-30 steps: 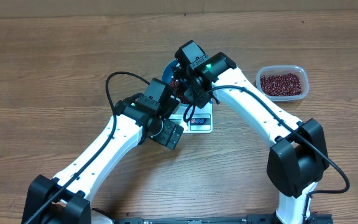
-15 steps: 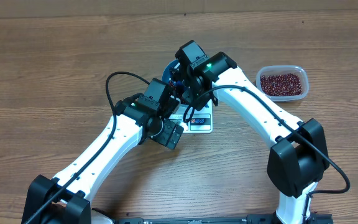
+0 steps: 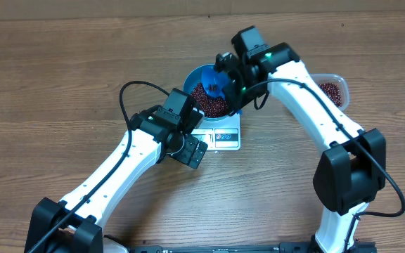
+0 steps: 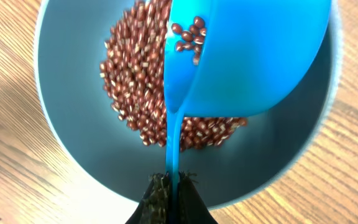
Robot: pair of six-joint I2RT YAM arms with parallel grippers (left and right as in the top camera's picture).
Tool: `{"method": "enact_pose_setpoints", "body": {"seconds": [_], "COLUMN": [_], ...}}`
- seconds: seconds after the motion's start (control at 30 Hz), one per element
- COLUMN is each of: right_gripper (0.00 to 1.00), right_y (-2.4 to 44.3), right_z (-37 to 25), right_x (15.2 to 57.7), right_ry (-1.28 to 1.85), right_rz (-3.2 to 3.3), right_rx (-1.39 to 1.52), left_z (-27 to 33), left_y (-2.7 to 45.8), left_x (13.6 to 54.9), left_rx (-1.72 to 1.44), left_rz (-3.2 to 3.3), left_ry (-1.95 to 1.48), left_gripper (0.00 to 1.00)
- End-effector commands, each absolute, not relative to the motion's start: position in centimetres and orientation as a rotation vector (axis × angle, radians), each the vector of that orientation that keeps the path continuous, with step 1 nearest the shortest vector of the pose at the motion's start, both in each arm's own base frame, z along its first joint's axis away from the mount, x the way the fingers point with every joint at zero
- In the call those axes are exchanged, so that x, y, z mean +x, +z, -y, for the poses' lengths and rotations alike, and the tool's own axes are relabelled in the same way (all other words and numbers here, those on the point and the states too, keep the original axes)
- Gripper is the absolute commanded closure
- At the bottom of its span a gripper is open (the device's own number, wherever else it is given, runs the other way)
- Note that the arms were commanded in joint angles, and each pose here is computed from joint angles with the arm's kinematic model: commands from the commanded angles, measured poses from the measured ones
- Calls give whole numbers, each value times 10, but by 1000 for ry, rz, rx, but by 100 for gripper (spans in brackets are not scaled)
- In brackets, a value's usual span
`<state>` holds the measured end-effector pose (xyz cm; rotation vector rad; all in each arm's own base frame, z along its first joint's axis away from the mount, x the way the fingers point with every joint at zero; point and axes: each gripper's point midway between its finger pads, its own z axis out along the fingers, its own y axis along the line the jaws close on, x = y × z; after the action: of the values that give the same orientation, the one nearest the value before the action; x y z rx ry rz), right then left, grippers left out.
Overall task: Scoop item into bowl and weigh 150g on scale
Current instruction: 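Tilt the scoop slightly to drop a few beans into the bowl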
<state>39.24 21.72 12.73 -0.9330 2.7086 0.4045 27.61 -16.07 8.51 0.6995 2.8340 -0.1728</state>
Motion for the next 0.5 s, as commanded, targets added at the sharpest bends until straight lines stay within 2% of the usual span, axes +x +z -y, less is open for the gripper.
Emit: {"method": "enact_pose_setpoints", "body": {"seconds": [0.0,0.47], "right_gripper": [96,96], "right_y": [165,188], "right_z": [-228,-228], "right_x": [402,409], "right_ry": [494,472], "right_rz": [-2604,-2546], "right_rx": [-912,-907], "left_z": [159,159], "left_y": [92,92], "left_x": [278,278], "left_rx": [715,715], "left_rz": [-2807,-2807], "left_ry": [-165,-165], "left_gripper": [0,0]}}
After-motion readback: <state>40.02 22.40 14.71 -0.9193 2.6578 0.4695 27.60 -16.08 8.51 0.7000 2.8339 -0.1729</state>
